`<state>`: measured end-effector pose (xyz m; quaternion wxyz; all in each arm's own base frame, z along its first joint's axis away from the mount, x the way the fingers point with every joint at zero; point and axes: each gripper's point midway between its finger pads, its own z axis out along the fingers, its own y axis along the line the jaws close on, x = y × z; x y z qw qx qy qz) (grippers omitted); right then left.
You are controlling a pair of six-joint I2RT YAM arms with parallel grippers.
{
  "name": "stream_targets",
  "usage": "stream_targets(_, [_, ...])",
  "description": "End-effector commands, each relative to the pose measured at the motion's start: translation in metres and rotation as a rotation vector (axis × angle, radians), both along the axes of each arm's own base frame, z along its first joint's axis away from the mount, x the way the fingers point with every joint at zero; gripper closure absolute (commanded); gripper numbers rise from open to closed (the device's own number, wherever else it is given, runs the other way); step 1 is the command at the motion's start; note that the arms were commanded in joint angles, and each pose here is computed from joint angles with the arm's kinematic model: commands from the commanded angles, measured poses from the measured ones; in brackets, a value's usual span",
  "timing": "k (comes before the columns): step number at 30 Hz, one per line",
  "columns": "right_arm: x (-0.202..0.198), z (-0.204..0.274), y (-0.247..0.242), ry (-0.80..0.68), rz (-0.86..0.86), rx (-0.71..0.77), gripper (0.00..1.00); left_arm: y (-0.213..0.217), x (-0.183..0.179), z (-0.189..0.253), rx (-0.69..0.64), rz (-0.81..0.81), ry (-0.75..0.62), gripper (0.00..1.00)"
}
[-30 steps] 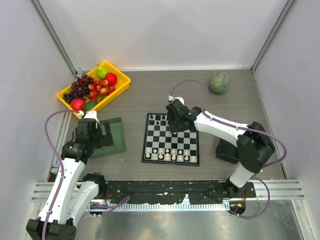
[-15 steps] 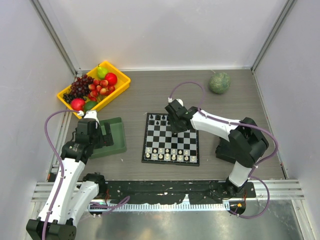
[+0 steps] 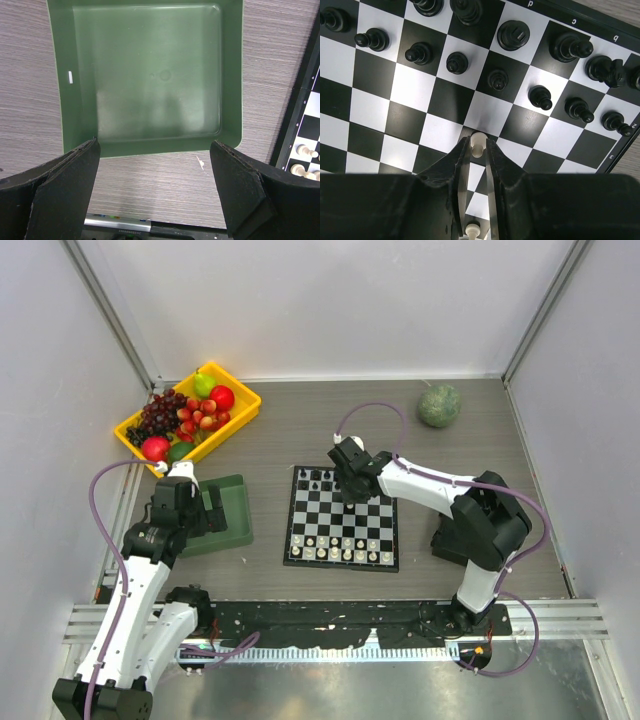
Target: Set up the chess pieces on the board
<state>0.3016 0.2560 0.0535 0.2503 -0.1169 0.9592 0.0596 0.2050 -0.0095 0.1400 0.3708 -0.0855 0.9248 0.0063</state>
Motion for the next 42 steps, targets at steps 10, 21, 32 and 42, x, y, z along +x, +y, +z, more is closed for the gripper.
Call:
stream_targets(10, [0.013, 0.014, 0.009, -0.044, 0.011, 0.034, 0.83, 0.0, 0.007, 0.018, -0.005, 0.002, -0.05, 0.01])
stream_targets(21, [0.006, 0.033, 0.002, -0.078, 0.0, 0.062, 0.87, 0.0, 0.007, 0.017, -0.004, 0.002, -0.046, 0.01])
stream_targets(32, [-0.033, 0.051, -0.04, -0.107, -0.053, 0.077, 0.86, 0.0, 0.006, 0.017, -0.006, 0.001, -0.048, 0.01])
stream_targets(42, [-0.078, 0.04, -0.078, -0.08, -0.12, 0.099, 0.86, -0.001, 0.006, 0.017, -0.007, -0.002, -0.05, 0.01])
